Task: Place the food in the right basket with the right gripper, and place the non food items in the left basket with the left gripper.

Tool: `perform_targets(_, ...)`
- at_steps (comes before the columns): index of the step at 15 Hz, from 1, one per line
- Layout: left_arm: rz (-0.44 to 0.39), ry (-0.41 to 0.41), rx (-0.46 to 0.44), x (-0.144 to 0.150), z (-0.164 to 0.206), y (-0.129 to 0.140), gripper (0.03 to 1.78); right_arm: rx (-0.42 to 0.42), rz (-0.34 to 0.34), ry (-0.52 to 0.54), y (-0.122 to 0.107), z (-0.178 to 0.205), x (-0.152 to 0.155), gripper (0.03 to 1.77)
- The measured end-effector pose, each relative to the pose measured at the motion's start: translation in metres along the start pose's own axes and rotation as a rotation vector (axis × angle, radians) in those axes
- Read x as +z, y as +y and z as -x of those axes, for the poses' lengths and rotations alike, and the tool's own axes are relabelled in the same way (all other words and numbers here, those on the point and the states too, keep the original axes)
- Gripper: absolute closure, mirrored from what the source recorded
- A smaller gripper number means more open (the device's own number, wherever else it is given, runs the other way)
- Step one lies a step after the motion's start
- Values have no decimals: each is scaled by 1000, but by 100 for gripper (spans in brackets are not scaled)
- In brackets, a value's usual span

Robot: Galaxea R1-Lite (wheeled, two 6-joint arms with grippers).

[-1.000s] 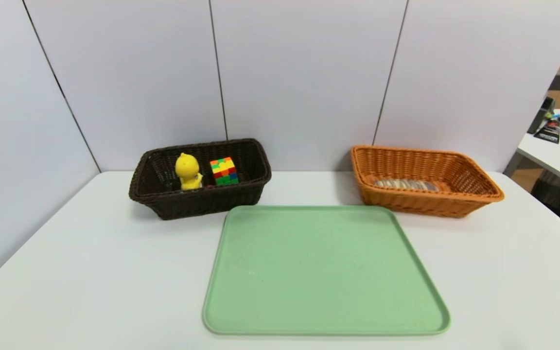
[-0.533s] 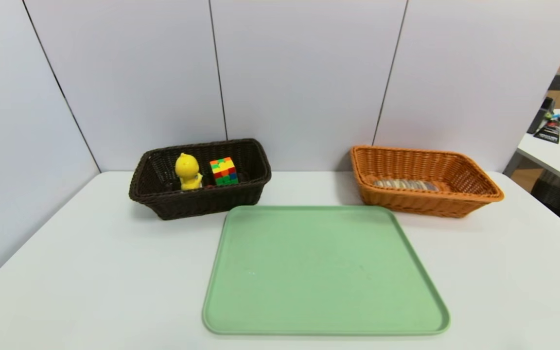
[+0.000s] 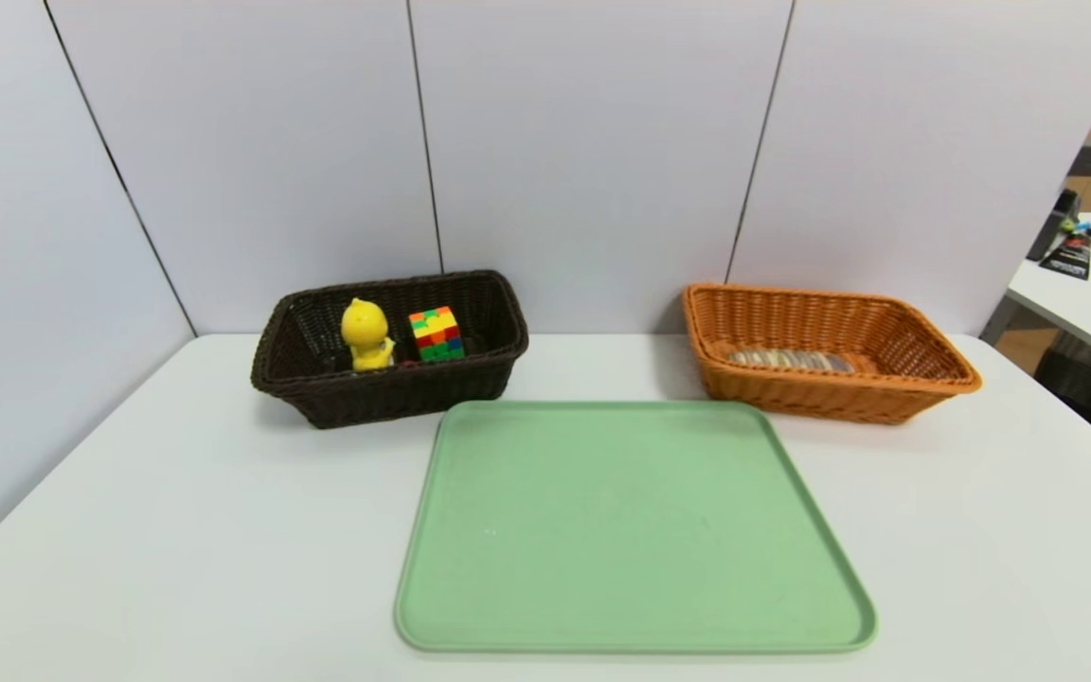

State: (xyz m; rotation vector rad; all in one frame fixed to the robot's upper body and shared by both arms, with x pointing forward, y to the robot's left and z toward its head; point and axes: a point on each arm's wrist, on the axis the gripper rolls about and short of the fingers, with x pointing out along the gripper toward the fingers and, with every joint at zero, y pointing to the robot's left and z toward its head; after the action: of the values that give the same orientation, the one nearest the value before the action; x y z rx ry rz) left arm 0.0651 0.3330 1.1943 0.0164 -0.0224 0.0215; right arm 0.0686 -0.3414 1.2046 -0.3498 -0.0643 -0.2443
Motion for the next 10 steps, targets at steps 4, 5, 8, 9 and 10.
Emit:
perform_targets(4,17,-14,-13,-3,-2,0,12,130,-13,-57,5,2,-6,11)
perform_targets(5,11,-12,-5,-4,-2,0,12,166,-26,-60,6,3,-7,10)
perform_targets(8,-4,15,0,-10,-4,0,12,229,-41,-24,10,3,-13,10)
perform_targets(9,-5,19,-1,-11,-4,0,12,231,-41,-20,10,3,-14,11)
perform_targets(10,-5,19,-2,-11,-4,0,12,235,-44,-13,10,3,-14,11)
